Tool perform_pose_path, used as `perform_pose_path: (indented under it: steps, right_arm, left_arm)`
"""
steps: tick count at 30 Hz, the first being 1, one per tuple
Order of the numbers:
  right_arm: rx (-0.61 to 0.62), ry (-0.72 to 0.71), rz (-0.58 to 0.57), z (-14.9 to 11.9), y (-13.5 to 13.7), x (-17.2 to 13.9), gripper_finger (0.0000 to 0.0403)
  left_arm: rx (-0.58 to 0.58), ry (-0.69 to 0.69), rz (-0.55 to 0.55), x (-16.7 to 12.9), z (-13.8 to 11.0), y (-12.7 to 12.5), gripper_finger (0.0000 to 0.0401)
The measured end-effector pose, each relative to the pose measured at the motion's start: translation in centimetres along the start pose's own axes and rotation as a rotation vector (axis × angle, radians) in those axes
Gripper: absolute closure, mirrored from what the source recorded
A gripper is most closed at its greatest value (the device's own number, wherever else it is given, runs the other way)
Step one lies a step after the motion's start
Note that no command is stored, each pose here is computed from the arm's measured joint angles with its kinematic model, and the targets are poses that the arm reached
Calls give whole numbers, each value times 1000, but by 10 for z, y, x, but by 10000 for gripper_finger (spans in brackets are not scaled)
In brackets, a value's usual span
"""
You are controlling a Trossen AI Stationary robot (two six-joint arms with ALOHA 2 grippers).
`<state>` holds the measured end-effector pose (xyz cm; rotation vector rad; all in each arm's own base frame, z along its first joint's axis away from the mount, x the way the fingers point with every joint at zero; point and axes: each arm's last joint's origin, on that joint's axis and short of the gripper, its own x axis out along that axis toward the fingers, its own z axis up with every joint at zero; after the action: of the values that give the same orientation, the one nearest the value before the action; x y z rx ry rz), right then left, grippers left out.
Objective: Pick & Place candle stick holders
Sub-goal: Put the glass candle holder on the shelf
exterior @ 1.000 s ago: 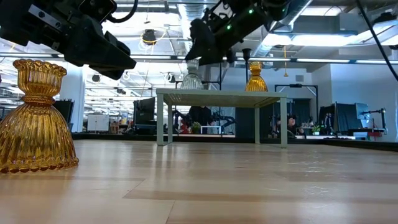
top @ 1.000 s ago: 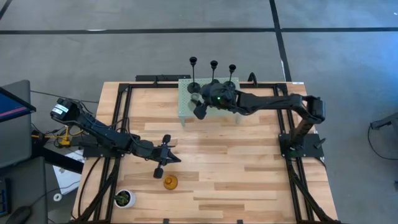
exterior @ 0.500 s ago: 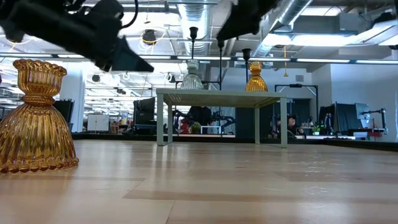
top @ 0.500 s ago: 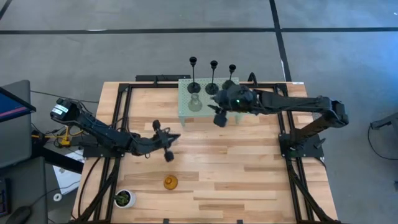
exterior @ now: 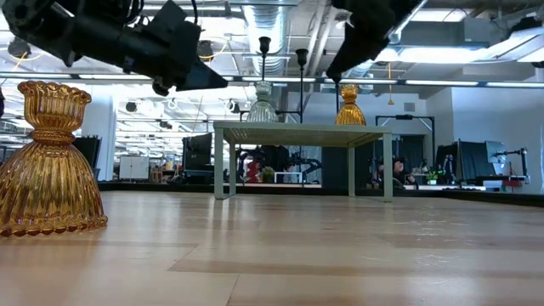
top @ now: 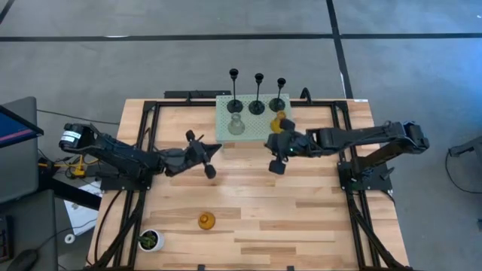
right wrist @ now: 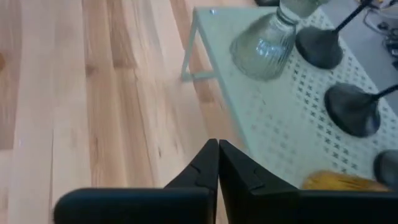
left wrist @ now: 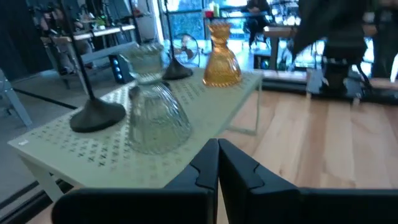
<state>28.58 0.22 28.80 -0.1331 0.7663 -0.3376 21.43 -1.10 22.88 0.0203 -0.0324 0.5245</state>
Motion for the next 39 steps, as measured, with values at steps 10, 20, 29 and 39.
perform_pose_path:
  steps: [10,20,29,39]
  right_arm:
    - [73,-184,21,-45,24,10,402]
    - [119,-307,34,-87,33,-1,403]
    - [187,-285,-26,-129,43,-2,403]
    - [199,-302,-40,-144,47,-7,403]
  left_arm:
    - [-66,-68,100,16,18,10,397]
    - [17,4,249,55,13,-2,397]
    - [130,8,429,83,33,-13,398]
    - [115,10,443,112,31,-7,398]
